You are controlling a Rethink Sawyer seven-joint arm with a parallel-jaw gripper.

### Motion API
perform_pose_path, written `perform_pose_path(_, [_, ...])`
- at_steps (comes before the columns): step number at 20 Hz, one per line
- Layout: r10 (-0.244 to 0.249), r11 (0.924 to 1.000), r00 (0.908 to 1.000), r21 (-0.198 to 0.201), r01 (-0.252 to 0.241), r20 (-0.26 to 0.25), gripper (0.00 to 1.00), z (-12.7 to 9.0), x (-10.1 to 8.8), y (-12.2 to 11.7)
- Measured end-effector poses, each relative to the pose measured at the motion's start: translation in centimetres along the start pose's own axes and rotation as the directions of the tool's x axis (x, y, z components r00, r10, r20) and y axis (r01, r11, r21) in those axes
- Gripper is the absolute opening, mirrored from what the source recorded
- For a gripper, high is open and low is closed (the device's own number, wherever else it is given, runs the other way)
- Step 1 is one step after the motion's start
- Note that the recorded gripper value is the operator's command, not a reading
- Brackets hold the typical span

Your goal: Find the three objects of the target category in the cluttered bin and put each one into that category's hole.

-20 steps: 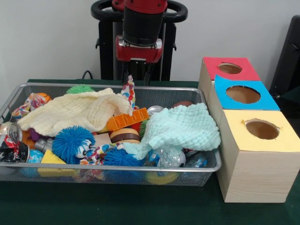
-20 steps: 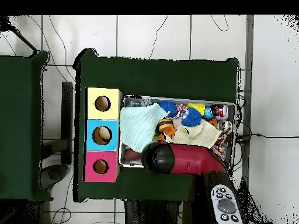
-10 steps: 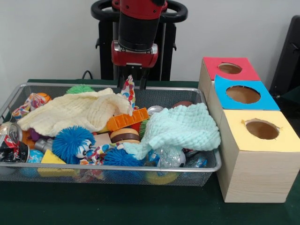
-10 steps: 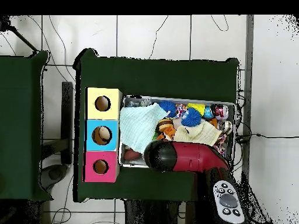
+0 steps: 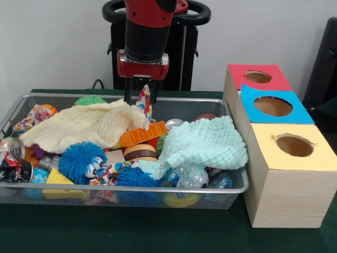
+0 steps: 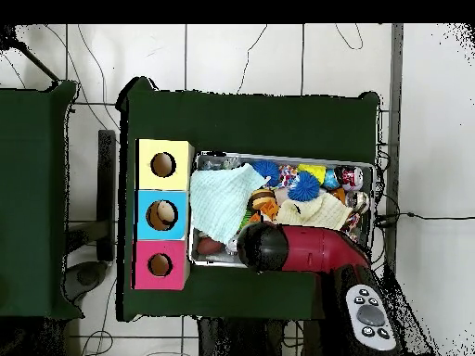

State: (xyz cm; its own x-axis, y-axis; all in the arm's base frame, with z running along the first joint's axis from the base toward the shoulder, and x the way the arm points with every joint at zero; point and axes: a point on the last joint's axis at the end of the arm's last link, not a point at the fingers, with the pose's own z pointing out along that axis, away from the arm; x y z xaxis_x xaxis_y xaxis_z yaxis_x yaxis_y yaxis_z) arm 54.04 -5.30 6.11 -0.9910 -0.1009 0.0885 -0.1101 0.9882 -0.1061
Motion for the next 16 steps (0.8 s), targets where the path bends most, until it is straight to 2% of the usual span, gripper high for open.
perform_pose_path(16, [0.004,0.9999,0.9998,0.010,-0.004,0.019,1.00,-0.2,-1.1,-0.7])
